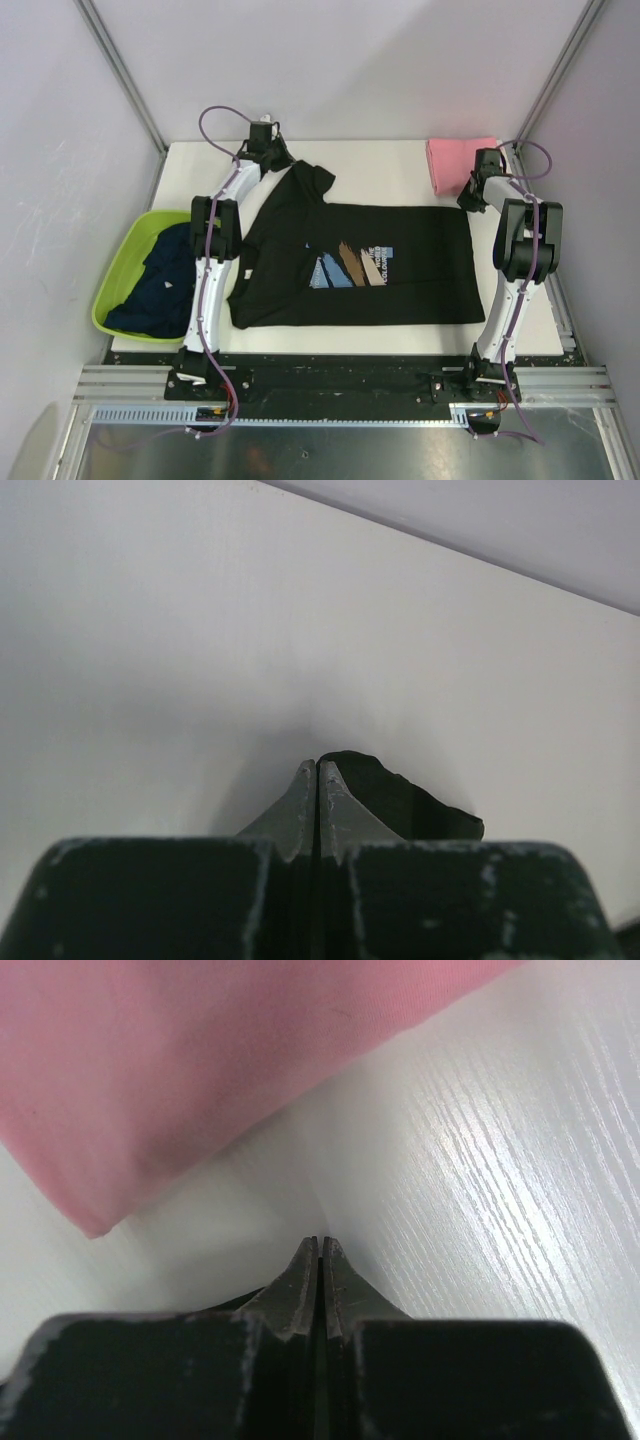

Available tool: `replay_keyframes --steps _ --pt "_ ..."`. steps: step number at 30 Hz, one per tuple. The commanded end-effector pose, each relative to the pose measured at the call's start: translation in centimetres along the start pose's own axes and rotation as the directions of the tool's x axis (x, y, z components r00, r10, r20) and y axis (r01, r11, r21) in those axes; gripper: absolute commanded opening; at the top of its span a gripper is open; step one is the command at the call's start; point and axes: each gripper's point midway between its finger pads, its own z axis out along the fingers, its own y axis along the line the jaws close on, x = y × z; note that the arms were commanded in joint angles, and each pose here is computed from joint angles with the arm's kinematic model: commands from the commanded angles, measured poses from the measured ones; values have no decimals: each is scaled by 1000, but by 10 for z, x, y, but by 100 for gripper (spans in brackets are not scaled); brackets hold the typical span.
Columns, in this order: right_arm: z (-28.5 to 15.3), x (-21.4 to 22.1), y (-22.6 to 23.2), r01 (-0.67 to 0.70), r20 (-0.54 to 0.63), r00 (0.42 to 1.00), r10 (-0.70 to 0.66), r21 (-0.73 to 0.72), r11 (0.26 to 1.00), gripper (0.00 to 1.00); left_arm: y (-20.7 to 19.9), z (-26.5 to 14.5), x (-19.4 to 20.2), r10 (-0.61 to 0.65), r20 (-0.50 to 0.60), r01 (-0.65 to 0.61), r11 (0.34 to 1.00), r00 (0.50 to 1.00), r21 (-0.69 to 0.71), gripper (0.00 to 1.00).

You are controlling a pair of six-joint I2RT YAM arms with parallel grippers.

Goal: Fold and stack the t-shirts
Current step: Grap the side of the flattened tshirt furthest away from the robot with both arms

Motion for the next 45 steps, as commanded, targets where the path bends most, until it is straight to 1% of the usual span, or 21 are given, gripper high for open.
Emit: replay_keyframes --steps 1,6,9,16,23,30,34,38,45 --pt "-12 -27 4 -1 68 998 0 15 1000 0 -43 -44 -66 15 137 -25 997 990 74 0" --pt "-17 -32 3 -4 83 997 2 21 1000 0 -54 -60 -90 18 184 -37 994 983 99 0" --pt "-19 -34 2 -6 89 996 4 24 1000 0 -58 -65 -96 20 193 -42 993 981 112 0" --pt "-35 -41 0 -8 120 993 4 34 999 0 -65 -77 -85 22 140 -44 986 990 161 0" --pt "-65 -40 -7 4 167 986 -23 109 994 0 -71 -127 -72 20 102 -36 988 995 151 0" --pt "-77 -8 -22 7 130 991 -34 202 979 0 -54 -178 -27 -29 32 26 996 999 85 0" --pt "-88 7 -32 -6 129 991 -25 236 972 0 -39 -211 -1 -68 20 67 997 997 26 0" --pt "-97 24 -47 -31 121 993 -2 271 962 0 -31 -245 27 -98 7 98 995 995 2 0" --pt "-111 43 -60 -51 102 995 21 300 953 0 1 -279 87 -137 -41 133 988 990 -78 0"
